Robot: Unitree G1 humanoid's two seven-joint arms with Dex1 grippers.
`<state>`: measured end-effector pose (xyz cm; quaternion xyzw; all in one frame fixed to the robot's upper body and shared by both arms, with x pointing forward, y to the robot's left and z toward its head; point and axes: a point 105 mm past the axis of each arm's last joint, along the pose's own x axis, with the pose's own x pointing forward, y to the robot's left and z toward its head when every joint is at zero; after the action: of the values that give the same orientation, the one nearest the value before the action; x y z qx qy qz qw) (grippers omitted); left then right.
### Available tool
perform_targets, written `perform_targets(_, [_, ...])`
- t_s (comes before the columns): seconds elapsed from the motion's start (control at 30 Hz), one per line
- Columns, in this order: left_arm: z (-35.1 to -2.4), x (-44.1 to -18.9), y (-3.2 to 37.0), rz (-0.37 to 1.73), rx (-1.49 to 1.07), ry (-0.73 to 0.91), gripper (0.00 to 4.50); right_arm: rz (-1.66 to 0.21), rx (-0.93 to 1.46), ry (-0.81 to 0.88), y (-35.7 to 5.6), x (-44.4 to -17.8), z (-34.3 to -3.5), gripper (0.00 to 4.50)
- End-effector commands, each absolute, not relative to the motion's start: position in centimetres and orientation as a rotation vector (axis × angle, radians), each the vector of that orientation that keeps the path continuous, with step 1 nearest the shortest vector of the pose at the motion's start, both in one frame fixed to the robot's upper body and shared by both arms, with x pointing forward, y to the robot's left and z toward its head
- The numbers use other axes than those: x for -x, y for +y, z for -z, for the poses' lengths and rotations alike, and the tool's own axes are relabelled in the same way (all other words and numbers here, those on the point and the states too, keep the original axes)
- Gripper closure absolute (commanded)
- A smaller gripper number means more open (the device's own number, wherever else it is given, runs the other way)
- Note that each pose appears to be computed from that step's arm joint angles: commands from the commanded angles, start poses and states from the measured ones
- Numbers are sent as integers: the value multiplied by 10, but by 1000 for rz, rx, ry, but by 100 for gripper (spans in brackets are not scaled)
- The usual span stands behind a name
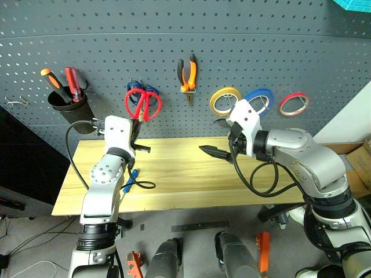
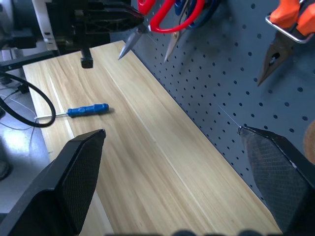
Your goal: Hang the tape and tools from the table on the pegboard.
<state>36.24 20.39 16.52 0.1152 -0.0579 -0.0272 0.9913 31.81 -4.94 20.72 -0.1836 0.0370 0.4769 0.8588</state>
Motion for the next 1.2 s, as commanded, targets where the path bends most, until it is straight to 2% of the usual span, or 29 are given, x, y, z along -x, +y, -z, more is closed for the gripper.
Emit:
perform_targets(0.03, [-166,-360,199,67,-181,-105,341,-1005,365,-26,-41,-313,-229,0])
perform_targets(0.17, [-140,-355,203,84,-169,9,202,-1037,331,-17,-32,-304,-222,0])
perform_targets(0.2, [-128,-354,205,90,-160,63,185,-1044,325,-8,-30,-302,-219,0])
perform_targets(0.3, [-84,-346,223,69,-155,277,88,-1061,300,61,-21,-293,-202,0])
perform_targets(0.4, [-45,-335,241,42,-78,493,88,-1046,239,154,-10,-289,-184,0])
perform_targets(0.57, [-13,-327,257,75,-27,722,88,-985,169,295,3,-291,-165,0])
perform_targets(0.93, [-7,-335,283,53,-74,824,88,-1008,167,354,20,-289,-163,0])
perform_targets(1.03, [0,-327,285,71,-97,860,147,-1017,167,351,23,-288,-165,0])
perform_targets(1.17, [6,-316,294,48,-103,889,290,-1027,165,334,26,-289,-171,0])
perform_targets(1.2, [8,-314,295,43,-100,895,310,-1029,168,329,27,-289,-172,0])
